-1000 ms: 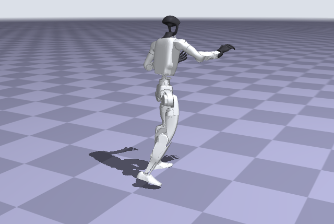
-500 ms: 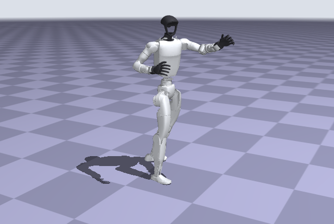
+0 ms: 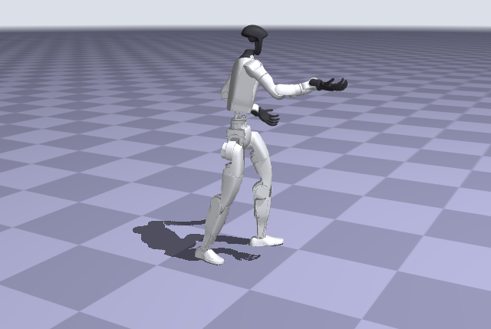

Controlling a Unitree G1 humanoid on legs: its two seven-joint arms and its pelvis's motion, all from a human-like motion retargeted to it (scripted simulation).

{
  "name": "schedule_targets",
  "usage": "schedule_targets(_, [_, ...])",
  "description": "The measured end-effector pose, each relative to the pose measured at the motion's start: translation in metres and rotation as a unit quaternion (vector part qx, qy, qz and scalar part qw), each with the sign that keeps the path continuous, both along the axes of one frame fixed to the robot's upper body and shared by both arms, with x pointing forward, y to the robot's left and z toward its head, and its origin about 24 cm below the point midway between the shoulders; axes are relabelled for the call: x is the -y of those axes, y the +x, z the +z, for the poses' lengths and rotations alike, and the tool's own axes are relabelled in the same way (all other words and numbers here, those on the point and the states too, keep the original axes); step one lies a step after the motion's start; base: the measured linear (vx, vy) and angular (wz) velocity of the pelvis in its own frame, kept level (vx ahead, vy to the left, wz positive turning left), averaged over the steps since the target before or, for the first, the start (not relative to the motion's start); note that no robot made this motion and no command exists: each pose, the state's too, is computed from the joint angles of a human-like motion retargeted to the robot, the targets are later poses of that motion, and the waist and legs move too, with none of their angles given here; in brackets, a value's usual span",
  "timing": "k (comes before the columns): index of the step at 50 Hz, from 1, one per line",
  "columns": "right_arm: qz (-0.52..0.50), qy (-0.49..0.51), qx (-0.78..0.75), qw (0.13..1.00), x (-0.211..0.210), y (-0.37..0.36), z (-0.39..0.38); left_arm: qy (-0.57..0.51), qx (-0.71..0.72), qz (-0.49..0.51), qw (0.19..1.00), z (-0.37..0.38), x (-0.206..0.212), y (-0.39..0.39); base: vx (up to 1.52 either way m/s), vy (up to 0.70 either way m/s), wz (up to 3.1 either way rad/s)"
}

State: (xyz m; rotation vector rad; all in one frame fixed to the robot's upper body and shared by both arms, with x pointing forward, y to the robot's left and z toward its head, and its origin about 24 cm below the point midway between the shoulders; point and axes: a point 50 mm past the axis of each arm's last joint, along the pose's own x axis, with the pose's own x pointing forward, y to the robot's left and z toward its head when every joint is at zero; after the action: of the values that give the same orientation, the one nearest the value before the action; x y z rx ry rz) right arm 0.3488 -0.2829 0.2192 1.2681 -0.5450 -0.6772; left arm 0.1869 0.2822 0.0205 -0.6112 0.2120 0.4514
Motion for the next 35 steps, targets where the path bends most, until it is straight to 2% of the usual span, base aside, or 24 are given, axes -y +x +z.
schedule_targets(1, [0.019, -0.039, 0.071, 0.997, 0.007, 0.002, 0.048, 0.020, -0.004, 0.001, 1.000, 0.002, -0.009, -0.001, 0.39, 0.05, 0.80])
schedule_targets(2, [0.026, -0.084, 0.140, 0.986, 0.005, -0.003, 0.100, -0.007, 0.008, 0.010, 1.000, 0.003, -0.011, -0.001, 0.41, 0.07, 0.62])
schedule_targets(3, [0.034, -0.126, 0.212, 0.969, -0.003, -0.015, 0.149, -0.062, 0.032, 0.019, 0.997, 0.005, -0.009, 0.000, 0.45, 0.09, 0.46])
schedule_targets(4, [0.048, -0.166, 0.290, 0.942, -0.020, -0.033, 0.195, -0.174, 0.079, 0.030, 0.981, 0.007, 0.001, 0.003, 0.48, 0.11, 0.46])
schedule_targets(6, [0.067, -0.267, 0.437, 0.856, -0.063, -0.084, 0.263, -0.323, 0.214, 0.013, 0.922, 0.022, 0.013, 0.007, 0.52, 0.14, 0.70])
schedule_targets(10, [0.092, -0.463, 0.586, 0.659, -0.145, -0.173, 0.303, -0.336, 0.224, 0.000, 0.915, 0.011, 0.020, -0.003, 0.55, 0.16, 1.87])
schedule_targets(13, [0.098, -0.516, 0.616, 0.588, -0.171, -0.197, 0.295, -0.355, 0.222, 0.008, 0.908, -0.002, 0.038, 0.000, 0.50, 0.08, 2.63])
schedule_targets(16, [0.114, -0.478, 0.647, 0.583, -0.170, -0.201, 0.275, -0.386, 0.211, 0.021, 0.898, -0.015, 0.060, 0.011, 0.42, -0.06, 2.34])
schedule_targets(17, [0.110, -0.461, 0.658, 0.585, -0.165, -0.204, 0.266, -0.265, 0.119, 0.017, 0.957, -0.030, 0.055, 0.012, 0.36, -0.13, 1.90])
schedule_targets(18, [0.102, -0.453, 0.664, 0.586, -0.160, -0.205, 0.257, -0.177, 0.057, 0.018, 0.982, -0.039, 0.053, 0.012, 0.33, -0.16, 1.59])
schedule_targets(19, [0.094, -0.461, 0.663, 0.582, -0.157, -0.204, 0.248, -0.176, 0.044, 0.017, 0.983, -0.042, 0.060, 0.015, 0.30, -0.17, 1.38])
schedule_targets(21, [0.121, -0.415, 0.680, 0.592, -0.147, -0.202, 0.221, -0.222, 0.054, 0.041, 0.973, -0.042, 0.070, 0.020, 0.27, -0.19, 1.13])
schedule_targets(24, [0.131, -0.457, 0.589, 0.653, -0.135, -0.175, 0.177, -0.285, 0.073, 0.072, 0.953, -0.040, 0.074, 0.026, 0.22, -0.23, 0.82])
schedule_targets(26, [0.109, -0.473, 0.536, 0.690, -0.123, -0.162, 0.150, -0.279, 0.098, 0.112, 0.949, -0.035, 0.058, 0.024, 0.20, -0.27, 0.56])
schedule_targets(28, [0.100, -0.522, 0.423, 0.733, -0.107, -0.144, 0.113, -0.363, 0.142, 0.132, 0.911, -0.030, 0.058, 0.029, 0.19, -0.31, 0.39])
schedule_targets(29, [0.111, -0.511, 0.386, 0.760, -0.100, -0.138, 0.095, -0.442, 0.187, 0.159, 0.863, -0.026, 0.056, 0.032, 0.21, -0.34, 0.23])
schedule_targets(30, [0.115, -0.502, 0.338, 0.787, -0.092, -0.132, 0.075, -0.440, 0.197, 0.216, 0.849, -0.028, 0.040, 0.026, 0.23, -0.36, 0.15])
schedule_targets(31, [0.115, -0.495, 0.285, 0.813, -0.084, -0.127, 0.054, -0.400, 0.191, 0.288, 0.849, -0.032, 0.018, 0.014, 0.24, -0.36, -0.07])
schedule_targets(33, [0.144, -0.517, 0.185, 0.823, -0.080, -0.122, 0.012, -0.282, 0.207, 0.285, 0.893, -0.012, -0.009, 0.010, 0.27, -0.37, -0.38])
schedule_targets(34, [0.159, -0.522, 0.156, 0.824, -0.079, -0.124, -0.005, -0.257, 0.282, 0.242, 0.892, 0.007, -0.017, 0.010, 0.31, -0.38, -0.58])
schedule_targets(35, [0.170, -0.502, 0.130, 0.838, -0.079, -0.127, -0.022, -0.220, 0.269, 0.263, 0.900, 0.013, -0.029, 0.006, 0.33, -0.38, -0.73])
